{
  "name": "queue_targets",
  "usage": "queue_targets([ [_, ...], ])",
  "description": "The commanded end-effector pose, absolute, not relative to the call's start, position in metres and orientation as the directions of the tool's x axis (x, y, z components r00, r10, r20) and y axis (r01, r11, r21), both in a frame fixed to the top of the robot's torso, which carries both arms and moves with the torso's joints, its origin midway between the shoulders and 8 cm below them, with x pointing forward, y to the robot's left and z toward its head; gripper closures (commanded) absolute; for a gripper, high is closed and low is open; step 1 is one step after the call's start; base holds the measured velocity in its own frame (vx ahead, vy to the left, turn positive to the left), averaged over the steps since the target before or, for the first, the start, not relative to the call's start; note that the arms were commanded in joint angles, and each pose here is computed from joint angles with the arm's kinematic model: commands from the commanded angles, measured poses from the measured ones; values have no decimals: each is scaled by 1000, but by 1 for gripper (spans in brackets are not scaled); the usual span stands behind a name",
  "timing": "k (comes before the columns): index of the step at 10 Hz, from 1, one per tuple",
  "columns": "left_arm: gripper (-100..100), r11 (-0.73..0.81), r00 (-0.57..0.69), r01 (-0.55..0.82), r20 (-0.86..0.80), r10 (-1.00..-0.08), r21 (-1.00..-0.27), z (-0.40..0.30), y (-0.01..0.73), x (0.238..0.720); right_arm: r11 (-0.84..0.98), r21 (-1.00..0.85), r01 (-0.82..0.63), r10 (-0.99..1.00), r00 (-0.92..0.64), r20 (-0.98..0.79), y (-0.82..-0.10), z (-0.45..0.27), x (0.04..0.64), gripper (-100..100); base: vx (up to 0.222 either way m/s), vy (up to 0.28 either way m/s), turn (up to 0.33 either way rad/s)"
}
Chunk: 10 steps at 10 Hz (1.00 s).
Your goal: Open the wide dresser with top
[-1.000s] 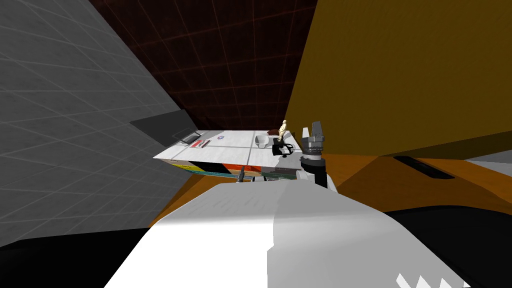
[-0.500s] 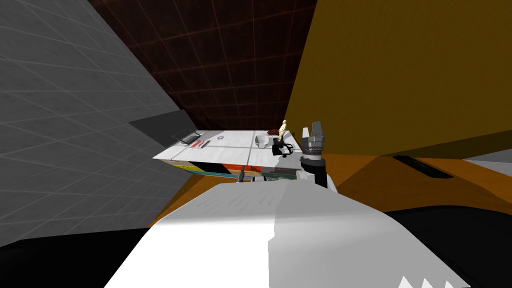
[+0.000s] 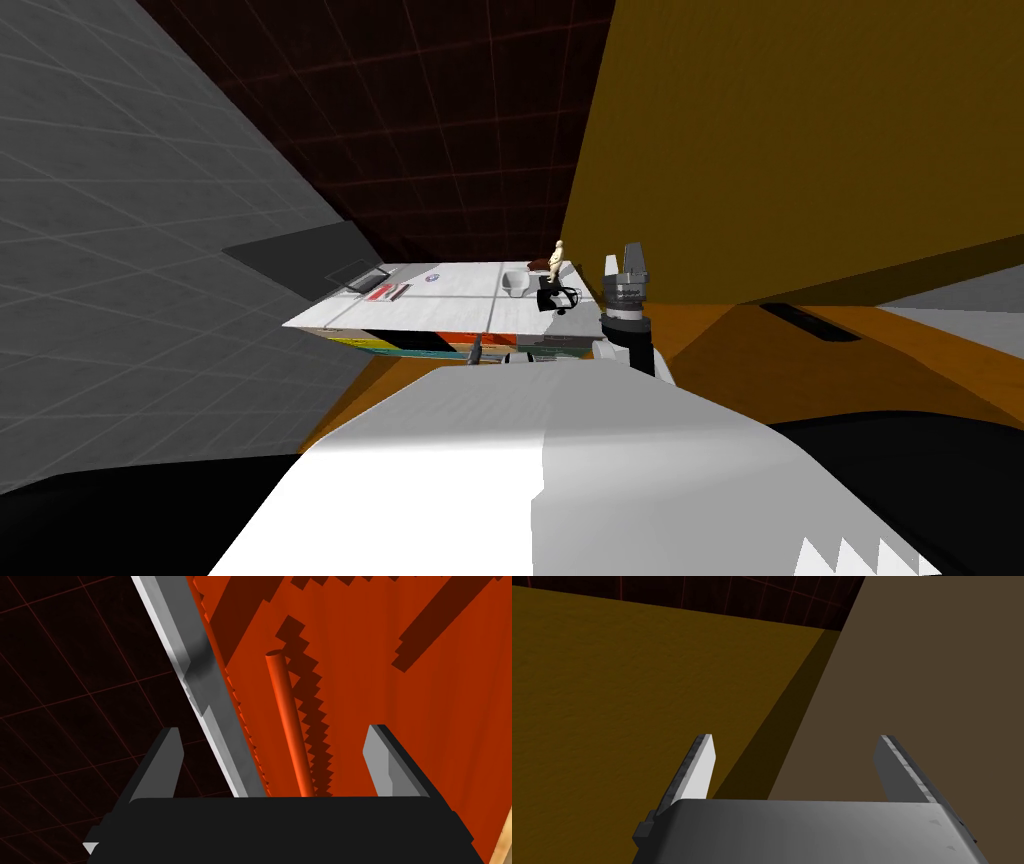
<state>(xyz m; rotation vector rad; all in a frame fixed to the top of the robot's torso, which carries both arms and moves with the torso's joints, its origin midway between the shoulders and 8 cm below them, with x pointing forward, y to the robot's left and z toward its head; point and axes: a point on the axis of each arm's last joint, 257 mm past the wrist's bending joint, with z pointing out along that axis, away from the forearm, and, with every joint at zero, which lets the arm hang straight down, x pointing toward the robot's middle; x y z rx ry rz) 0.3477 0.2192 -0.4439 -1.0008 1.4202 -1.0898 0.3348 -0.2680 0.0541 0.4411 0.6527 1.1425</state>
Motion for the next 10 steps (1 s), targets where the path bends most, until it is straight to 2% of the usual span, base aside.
queue_targets([
  [1, -100, 236, -89, -29, -233, -968, -971, -443, 249, 346, 363, 629, -687, 932, 265, -248, -268, 54, 335, 0, 15, -40, -84],
  [4, -100, 238, -79, -31, -235, -969, -971, -442, 259, 343, 363, 629, -687, 932, 265, -249, -268, 54, 335, 0, 10, -41, -59],
  [5, 100, 236, -97, -28, -233, -968, -971, -444, 240, 347, 363, 629, -687, 932, 265, -249, -268, 54, 335, 0, -12, 6, 61],
  [10, 100, 237, -137, -18, -233, -963, -971, -445, 197, 352, 363, 629, -687, 932, 265, -249, -268, 54, 335, 0, -17, 56, 93],
])
